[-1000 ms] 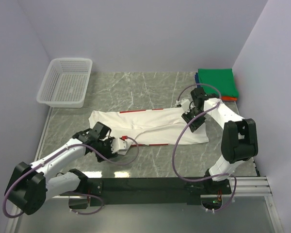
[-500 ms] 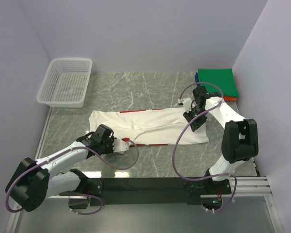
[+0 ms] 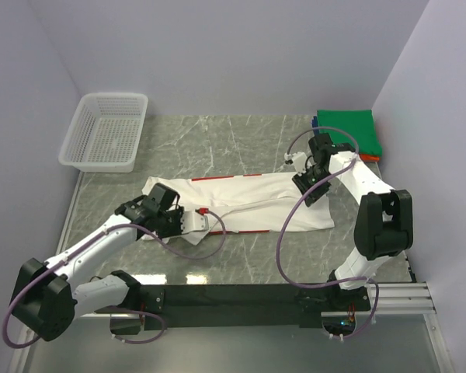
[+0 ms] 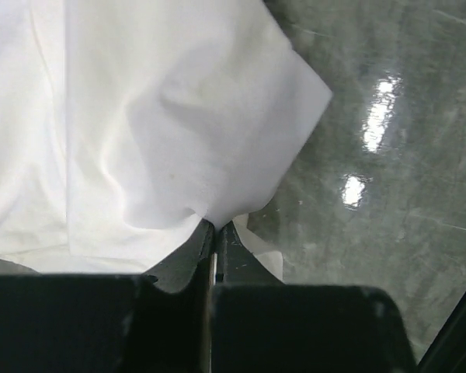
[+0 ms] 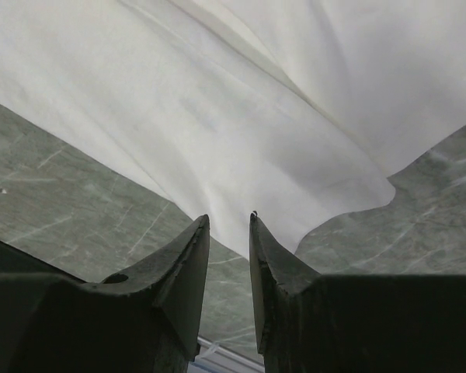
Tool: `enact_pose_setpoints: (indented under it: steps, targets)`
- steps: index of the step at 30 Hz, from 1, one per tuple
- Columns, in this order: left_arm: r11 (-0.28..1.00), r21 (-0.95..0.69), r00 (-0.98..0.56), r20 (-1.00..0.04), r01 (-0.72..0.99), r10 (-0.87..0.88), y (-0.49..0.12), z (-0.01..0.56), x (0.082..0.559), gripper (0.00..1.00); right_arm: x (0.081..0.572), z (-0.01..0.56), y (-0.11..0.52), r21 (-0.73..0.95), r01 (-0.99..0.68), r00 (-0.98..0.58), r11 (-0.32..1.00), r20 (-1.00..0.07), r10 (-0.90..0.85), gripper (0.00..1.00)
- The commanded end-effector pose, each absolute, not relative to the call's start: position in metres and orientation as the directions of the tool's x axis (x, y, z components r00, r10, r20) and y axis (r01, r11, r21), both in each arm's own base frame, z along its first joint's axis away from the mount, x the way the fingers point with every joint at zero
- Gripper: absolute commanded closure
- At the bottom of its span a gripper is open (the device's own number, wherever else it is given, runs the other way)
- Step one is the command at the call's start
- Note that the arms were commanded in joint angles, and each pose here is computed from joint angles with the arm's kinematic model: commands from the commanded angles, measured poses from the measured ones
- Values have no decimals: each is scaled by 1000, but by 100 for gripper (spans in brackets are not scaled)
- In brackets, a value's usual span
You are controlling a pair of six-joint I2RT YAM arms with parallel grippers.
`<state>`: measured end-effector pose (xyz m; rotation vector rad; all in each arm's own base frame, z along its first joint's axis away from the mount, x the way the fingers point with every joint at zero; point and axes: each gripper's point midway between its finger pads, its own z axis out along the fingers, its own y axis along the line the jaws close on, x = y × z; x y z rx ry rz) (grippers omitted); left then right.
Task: Fold and stack the t-shirts
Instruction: Fold the tshirt
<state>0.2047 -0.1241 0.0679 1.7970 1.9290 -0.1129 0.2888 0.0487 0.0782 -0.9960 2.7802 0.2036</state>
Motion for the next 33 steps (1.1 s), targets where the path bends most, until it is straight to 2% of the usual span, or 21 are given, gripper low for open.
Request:
enact_pose_setpoints:
  steps: [1,9,14,17,20,23,27,31,33]
  targets:
    - [129,225,-15,-449,966,893,-131,79,214,99,300,94,56,79,-648,-746,757,-267,-611,65]
    - [309,245,-138,-534,919,834,-119,116,322,99,313,97,64,110,-649,-746,753,-286,-601,65]
    - [360,176,-210,-552,916,807,-120,102,374,99,320,98,68,125,-649,-747,751,-294,-596,65]
    - [402,164,-244,-573,901,782,-117,97,406,91,321,97,73,145,-647,-750,748,-300,-590,65]
    - [443,153,-274,-599,883,753,-112,96,432,72,321,95,82,190,-645,-755,741,-310,-578,65]
    - [484,149,-295,-629,863,720,-108,104,451,62,323,100,98,240,-649,-752,722,-345,-561,65]
    - [571,190,-314,-678,799,664,-97,127,477,59,337,108,122,257,-663,-733,703,-412,-541,65]
    - [593,69,-391,-690,802,609,-94,133,456,55,359,126,166,261,-686,-702,679,-480,-526,64]
    - [624,21,-439,-692,781,573,-90,132,450,49,368,127,196,256,-719,-669,647,-508,-543,64]
